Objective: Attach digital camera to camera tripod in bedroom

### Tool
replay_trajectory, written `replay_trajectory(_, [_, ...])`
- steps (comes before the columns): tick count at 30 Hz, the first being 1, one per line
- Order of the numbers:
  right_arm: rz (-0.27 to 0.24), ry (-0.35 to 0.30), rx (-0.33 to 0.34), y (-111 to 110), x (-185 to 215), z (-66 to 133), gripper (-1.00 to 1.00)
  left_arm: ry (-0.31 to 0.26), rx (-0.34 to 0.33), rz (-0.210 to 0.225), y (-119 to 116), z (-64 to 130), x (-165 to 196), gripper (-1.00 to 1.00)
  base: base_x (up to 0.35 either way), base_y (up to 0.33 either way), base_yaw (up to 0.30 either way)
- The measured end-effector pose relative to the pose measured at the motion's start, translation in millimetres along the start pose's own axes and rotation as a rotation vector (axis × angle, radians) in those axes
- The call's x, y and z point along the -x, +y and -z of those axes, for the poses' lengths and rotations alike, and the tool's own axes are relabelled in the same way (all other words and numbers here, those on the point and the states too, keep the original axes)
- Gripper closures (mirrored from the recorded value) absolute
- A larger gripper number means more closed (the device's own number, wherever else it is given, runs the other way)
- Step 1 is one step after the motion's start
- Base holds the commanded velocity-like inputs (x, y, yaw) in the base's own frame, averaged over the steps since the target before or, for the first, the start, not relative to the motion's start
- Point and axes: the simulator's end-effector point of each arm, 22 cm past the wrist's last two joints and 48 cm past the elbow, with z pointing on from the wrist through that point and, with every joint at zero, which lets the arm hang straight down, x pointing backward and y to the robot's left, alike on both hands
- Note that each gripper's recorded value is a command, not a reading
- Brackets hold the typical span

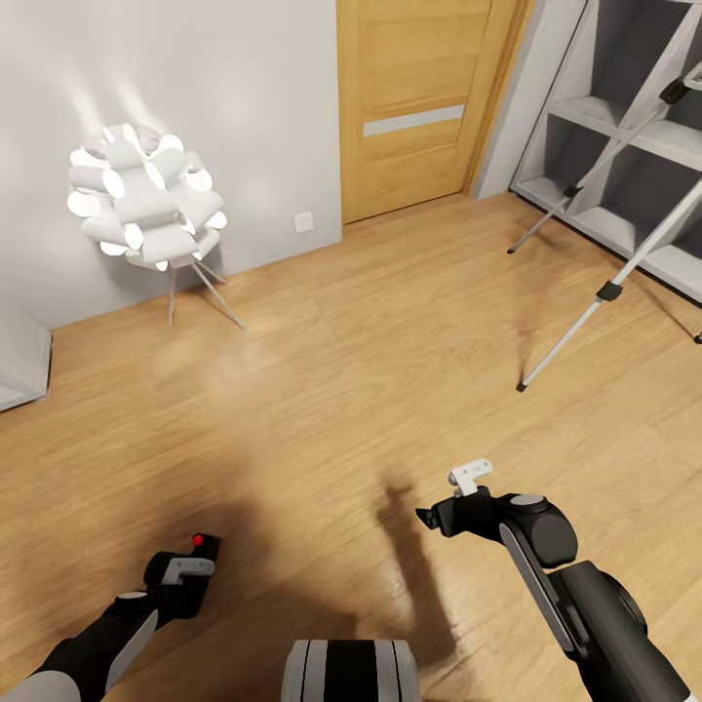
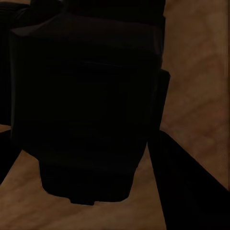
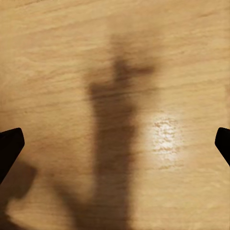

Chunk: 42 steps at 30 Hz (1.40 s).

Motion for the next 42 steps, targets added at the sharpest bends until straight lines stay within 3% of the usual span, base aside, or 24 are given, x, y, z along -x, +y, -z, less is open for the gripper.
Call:
replay_trajectory(27, [0.001, 0.0, 0.001, 1, 0, -0.2, -1.0, -0.006, -0.026, -0.018, -5, 1.4, 0, 1.0, -0.004, 0.0, 0.0])
replay_trajectory(42, [0.001, 0.001, 0.0, 0, 0, -0.4, -1.0, -0.039, -0.088, -0.01, -19, 4.5, 16, 1.0, -0.268, -0.024, 0.0])
